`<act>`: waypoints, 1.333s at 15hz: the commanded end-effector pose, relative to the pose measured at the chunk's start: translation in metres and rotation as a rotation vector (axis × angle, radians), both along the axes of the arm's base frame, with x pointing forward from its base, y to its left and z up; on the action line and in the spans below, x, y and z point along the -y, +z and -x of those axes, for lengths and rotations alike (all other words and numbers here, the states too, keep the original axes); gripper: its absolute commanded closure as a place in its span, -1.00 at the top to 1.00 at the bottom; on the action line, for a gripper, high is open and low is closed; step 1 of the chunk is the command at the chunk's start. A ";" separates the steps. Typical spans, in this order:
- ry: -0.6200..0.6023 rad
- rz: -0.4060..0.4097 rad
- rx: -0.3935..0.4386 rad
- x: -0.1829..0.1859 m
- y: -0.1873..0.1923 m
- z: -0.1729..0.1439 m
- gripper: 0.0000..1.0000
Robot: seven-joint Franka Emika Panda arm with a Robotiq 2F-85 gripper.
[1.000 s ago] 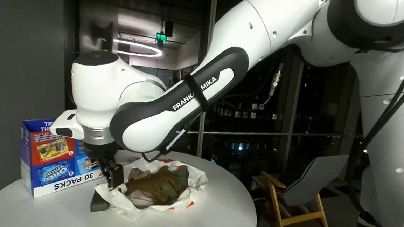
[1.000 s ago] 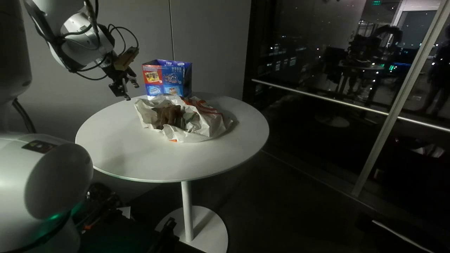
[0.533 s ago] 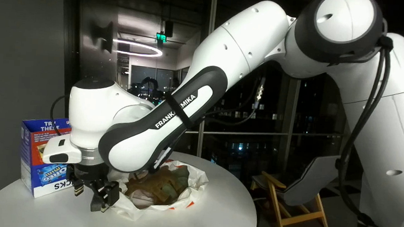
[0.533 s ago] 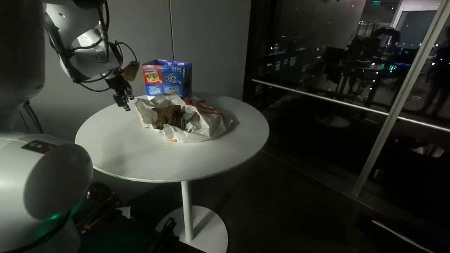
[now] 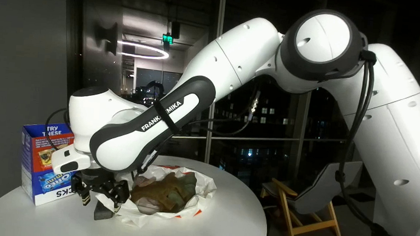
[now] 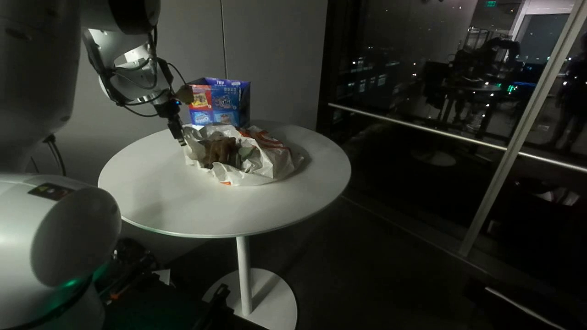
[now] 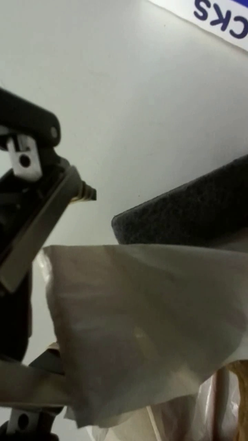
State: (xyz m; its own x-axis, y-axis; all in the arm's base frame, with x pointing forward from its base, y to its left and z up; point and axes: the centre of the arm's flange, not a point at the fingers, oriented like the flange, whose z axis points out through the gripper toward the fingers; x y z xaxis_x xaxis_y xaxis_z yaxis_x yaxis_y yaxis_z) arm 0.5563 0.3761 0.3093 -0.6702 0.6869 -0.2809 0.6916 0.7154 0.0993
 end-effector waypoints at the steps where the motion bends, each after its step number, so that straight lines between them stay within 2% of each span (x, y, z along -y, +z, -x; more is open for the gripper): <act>1: 0.055 -0.008 -0.063 -0.009 0.004 -0.030 1.00; 4: 0.058 -0.054 -0.126 -0.014 0.008 -0.031 1.00; 5: 0.029 -0.048 -0.156 -0.016 0.011 -0.031 1.00; 10: -0.085 -0.041 -0.389 -0.026 0.016 -0.029 1.00; 12: -0.115 -0.055 -0.448 -0.026 0.011 -0.033 1.00; 15: -0.112 -0.090 -0.415 -0.026 -0.003 -0.040 1.00; 18: -0.082 -0.123 -0.303 -0.027 -0.015 -0.048 1.00; 20: -0.027 -0.089 -0.229 -0.025 -0.017 -0.052 1.00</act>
State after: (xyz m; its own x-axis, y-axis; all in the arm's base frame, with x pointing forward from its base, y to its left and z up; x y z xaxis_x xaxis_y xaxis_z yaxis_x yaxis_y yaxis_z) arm 0.5968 0.3972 0.2913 -0.6402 0.7681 0.0120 0.7658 0.6394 -0.0683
